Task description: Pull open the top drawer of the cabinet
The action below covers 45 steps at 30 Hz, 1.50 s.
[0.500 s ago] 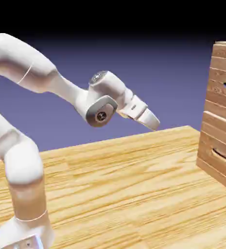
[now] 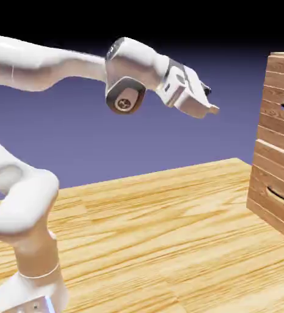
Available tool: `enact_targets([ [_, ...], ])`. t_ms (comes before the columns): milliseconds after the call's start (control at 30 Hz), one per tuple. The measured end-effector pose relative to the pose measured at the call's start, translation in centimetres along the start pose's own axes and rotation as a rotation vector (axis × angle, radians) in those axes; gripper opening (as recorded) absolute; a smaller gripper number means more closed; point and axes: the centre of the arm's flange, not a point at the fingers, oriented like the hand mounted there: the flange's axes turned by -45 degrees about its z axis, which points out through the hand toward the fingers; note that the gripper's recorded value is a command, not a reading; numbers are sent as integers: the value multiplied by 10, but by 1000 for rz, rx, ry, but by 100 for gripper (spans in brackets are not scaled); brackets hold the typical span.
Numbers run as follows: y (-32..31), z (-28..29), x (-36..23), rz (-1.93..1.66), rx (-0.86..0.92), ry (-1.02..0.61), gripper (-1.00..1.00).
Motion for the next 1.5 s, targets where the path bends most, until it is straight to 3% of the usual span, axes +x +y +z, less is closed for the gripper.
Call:
enact_targets([
  [367, -61, -28, 47, 269, 92, 194, 0],
  [700, -123, 10, 46, 447, 223, 258, 0],
  [1133, -153, 157, 3, 697, 372, 183, 0],
  [1500, -93, 323, -55, 1026, 454, 63, 0],
])
